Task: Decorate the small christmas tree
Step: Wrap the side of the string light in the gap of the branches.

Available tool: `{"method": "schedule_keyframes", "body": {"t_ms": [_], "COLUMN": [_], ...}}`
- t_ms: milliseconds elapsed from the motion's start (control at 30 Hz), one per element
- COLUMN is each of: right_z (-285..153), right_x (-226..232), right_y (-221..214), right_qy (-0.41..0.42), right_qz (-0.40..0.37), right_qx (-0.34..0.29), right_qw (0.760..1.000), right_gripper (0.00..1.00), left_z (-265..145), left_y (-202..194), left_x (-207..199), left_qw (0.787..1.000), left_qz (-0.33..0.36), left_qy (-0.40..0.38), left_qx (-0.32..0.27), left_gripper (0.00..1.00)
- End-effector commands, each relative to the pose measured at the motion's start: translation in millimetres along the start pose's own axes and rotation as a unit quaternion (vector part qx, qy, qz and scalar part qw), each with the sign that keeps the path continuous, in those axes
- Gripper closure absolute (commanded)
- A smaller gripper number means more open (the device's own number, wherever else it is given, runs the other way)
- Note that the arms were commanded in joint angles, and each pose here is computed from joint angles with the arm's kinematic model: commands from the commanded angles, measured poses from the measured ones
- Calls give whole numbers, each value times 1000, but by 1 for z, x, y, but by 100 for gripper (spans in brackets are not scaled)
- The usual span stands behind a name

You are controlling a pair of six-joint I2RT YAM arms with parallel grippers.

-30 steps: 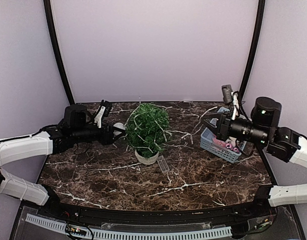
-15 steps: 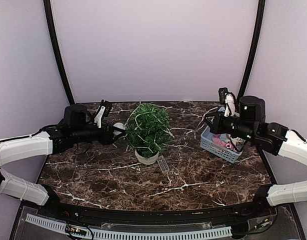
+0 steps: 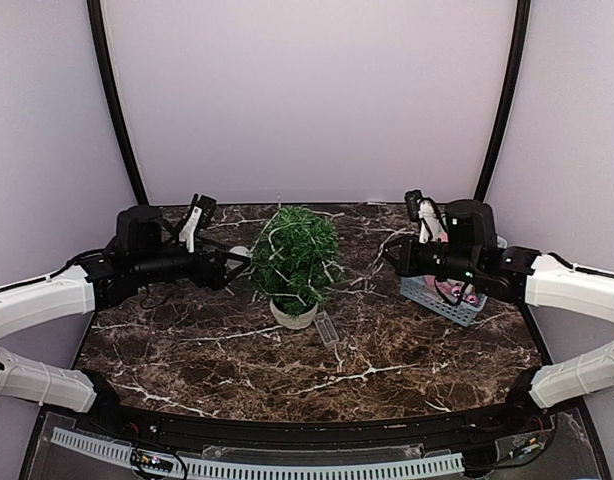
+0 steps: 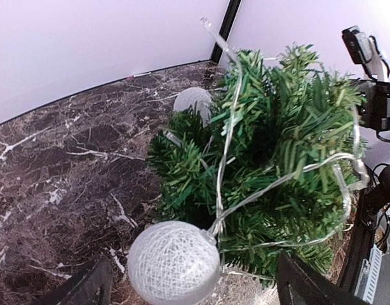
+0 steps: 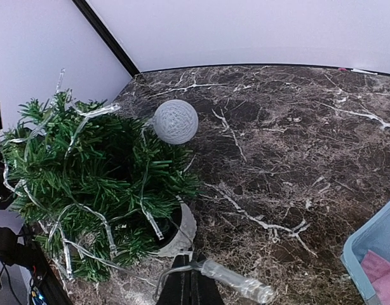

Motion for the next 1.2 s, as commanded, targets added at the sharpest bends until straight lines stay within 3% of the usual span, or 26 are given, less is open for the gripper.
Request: {"method": "schedule_keyframes", "body": {"t_ms": [0,200,267,467,733,1167], "right_z": [8,28,31,45,91,153], "right_x": [-3,-9,-13,-28,-28,-17], "right_y": [17,13,14,31,56,61], "right_qy": [-2,8,6,22,78,178], "right_qz": [-13,-15,-15,-16,-29,-25], "right_qx": [-35,-22,-19,-37,-36,-33], "right_qw": [999,1000,1000,999,996,983], "right_gripper": [100,100,100,97,100,100], "left_z": [-22,-46,-55,-38,-11,-12], "left_y": [7,26,53,92,105,99], "left_x": [-9,-26,-44,-83,-83,-77], "left_qw": [1000,998,996,992,992,993], "left_qz": [19,29,41,82,59,44], "left_qy": [-1,-16,-32,-54,-66,-65], "left_qx": [-23,-50,-73,-77,-92,-87], "left_gripper": [5,5,6,7,6,3]}}
Point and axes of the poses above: each gripper's point midway between its finger pads, its own z axis out along the fingers, its own x axis along the line the jaws close on, y = z × x, the point moved 6 cm from there along -z, back along the fingers, and after that the axes turned 11 degrees about -z, right-handed, at the moved point
